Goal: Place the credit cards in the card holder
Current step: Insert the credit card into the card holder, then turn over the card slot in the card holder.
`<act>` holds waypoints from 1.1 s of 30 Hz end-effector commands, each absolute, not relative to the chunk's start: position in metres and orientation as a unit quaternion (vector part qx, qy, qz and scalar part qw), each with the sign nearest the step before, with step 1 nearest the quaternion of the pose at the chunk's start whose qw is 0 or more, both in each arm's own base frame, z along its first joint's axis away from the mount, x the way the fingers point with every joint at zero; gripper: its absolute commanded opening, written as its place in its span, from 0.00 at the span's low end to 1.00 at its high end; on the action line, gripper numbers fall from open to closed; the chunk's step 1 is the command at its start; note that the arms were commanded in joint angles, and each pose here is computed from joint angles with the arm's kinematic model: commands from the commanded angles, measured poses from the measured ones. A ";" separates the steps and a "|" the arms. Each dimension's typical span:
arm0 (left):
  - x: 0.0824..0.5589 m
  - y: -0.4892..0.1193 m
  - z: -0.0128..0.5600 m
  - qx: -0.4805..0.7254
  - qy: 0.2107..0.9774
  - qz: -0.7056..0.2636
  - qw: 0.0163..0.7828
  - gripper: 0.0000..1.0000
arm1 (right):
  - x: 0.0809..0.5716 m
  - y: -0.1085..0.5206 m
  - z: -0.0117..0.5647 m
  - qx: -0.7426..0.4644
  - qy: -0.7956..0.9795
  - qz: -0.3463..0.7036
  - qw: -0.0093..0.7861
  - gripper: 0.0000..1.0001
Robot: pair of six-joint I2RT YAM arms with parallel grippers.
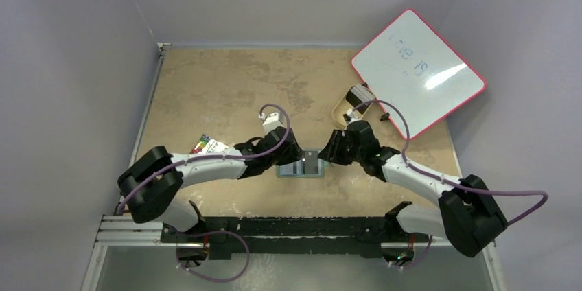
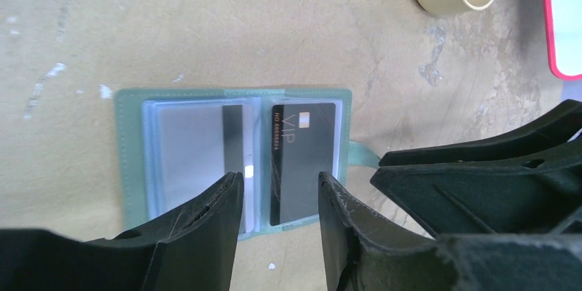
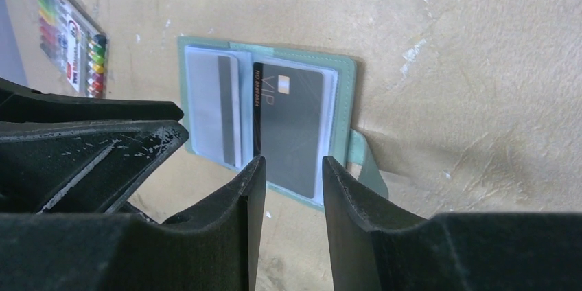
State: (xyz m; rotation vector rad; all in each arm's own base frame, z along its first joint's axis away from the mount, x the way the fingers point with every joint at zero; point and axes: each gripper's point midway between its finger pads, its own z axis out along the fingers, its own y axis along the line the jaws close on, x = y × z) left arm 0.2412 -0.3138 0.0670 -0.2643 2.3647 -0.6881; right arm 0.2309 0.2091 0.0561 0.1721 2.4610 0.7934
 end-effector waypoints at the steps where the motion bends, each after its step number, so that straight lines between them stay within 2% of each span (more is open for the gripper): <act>1: 0.252 -0.291 0.087 -0.098 0.902 -0.237 0.349 0.44 | 0.243 0.220 0.080 0.055 0.903 0.307 0.294 0.39; 9: 0.256 -0.276 0.079 -0.106 0.898 -0.270 0.331 0.51 | 0.248 0.249 0.085 0.024 0.898 0.333 0.288 0.38; 20: 0.258 -0.285 0.067 -0.109 0.892 -0.308 0.314 0.51 | 0.247 0.252 0.050 0.013 0.916 0.302 0.264 0.39; 33: 0.261 -0.274 0.041 -0.113 0.906 -0.263 0.311 0.50 | 0.238 0.246 0.032 0.016 0.923 0.293 0.250 0.39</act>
